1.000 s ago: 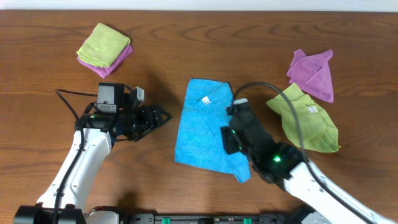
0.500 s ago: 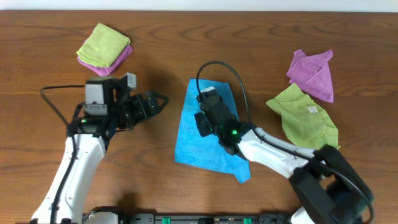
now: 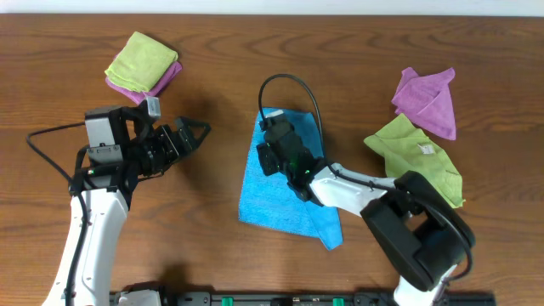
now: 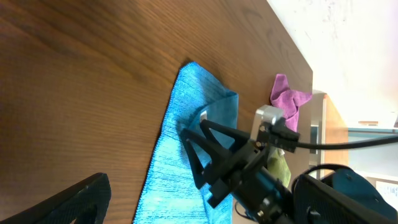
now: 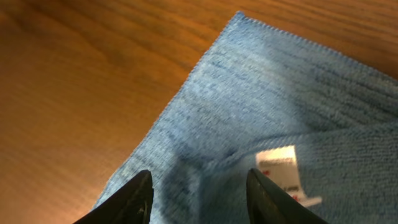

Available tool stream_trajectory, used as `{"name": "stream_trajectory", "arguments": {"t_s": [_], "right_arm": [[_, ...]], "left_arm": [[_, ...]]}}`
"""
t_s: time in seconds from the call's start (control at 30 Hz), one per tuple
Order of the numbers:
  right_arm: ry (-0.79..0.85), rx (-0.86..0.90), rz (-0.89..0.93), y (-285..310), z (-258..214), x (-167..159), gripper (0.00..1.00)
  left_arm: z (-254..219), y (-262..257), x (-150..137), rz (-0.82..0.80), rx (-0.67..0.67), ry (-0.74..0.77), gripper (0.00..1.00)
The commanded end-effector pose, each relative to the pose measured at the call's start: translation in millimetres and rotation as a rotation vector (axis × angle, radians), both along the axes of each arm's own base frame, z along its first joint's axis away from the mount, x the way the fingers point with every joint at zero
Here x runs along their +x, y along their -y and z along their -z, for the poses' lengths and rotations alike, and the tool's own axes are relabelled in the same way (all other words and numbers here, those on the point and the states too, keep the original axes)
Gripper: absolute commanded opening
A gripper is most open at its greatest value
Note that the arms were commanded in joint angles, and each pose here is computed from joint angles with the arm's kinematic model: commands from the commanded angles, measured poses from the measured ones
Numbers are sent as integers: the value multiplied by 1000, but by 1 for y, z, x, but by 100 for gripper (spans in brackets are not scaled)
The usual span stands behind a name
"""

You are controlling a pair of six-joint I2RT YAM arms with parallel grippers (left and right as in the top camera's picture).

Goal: Fold the cloth
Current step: 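Pull the blue cloth corners apart with both grippers to flatten it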

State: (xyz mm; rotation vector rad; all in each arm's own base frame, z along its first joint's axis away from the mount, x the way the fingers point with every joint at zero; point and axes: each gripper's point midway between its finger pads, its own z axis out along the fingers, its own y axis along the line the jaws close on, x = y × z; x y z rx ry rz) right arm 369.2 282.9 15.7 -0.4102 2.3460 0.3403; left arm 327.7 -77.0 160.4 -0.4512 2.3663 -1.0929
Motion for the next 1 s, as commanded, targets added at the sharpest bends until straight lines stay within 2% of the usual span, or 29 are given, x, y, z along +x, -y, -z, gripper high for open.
{"name": "stream_trajectory", "arguments": {"t_s": [0.0,0.07,0.13,0.3,0.53,0.97], "right_arm": [[7,-6,8,2,4,8,48],[2,-5,14,2,10,9,47],[1,-5,14,2,12,9,39],[41,23,20,-2,1,17,1],[136,-10,115,16,-43,30,1],[125,-314,350,111,-69,17,1]], "left_arm": [[-11,1,2,4,-10,28,95],[-11,0,2,4,-10,29,95],[-11,0,2,3,-10,29,95],[-11,0,2,3,-10,28,95],[-11,0,2,4,-10,28,95],[-11,0,2,4,-10,29,95]]}}
